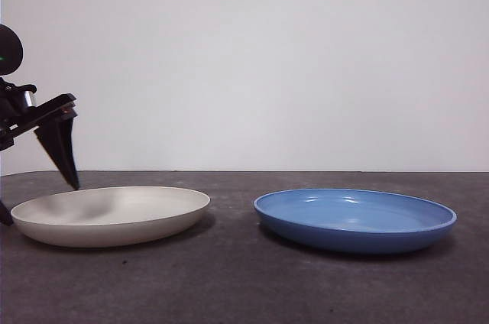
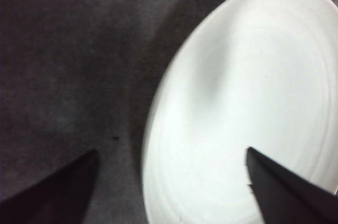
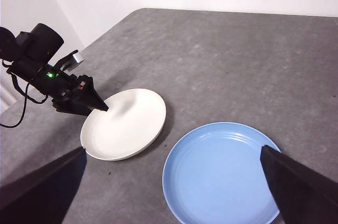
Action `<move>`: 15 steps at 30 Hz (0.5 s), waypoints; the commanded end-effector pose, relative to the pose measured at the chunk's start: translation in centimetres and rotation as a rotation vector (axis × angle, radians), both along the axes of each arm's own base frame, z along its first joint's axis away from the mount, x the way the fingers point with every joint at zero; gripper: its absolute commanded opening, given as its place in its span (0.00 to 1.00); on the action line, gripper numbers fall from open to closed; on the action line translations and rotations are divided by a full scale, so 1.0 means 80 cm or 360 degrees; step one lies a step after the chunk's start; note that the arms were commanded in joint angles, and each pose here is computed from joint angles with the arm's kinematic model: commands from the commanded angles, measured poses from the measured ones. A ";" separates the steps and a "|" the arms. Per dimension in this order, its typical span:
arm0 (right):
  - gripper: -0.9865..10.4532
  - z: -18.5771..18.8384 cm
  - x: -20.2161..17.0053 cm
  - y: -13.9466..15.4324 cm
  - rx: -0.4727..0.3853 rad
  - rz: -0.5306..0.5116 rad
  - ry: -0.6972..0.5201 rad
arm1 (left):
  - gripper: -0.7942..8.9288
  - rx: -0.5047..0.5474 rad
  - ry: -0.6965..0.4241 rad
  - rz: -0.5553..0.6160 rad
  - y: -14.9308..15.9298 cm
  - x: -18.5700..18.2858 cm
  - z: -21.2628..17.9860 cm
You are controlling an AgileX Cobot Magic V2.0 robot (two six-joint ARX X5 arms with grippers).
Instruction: Pick up the white plate, put it on the blue plate, put it on desk
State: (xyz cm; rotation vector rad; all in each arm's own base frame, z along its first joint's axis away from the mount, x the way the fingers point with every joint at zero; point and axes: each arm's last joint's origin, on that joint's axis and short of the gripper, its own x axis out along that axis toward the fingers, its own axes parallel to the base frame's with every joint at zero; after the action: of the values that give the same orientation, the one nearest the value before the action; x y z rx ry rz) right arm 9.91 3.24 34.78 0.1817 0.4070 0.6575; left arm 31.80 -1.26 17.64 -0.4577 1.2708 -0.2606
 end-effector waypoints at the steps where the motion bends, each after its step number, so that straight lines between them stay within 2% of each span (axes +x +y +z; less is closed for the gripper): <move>1: 0.60 0.005 -0.001 0.000 0.0003 0.0004 -0.0027 | 0.39 0.0004 -0.0005 -0.0016 0.000 0.007 -0.002; 7: 0.60 0.005 -0.001 0.000 0.0003 0.0003 -0.0027 | 0.26 0.0041 0.0015 -0.0006 0.001 0.006 -0.003; 10: 0.60 0.005 -0.001 0.000 0.0003 0.0004 -0.0027 | 0.26 0.0141 0.0048 0.0015 0.002 0.004 -0.005; 15: 0.60 0.005 -0.001 0.000 0.0003 0.0003 -0.0027 | 0.26 0.0146 0.0059 0.0011 0.002 0.005 -0.008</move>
State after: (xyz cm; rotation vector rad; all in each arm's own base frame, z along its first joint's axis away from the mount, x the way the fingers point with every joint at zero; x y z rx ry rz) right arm 9.91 3.24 34.78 0.1817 0.4074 0.6575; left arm 31.60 -1.07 17.15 -0.4031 1.3123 -0.1825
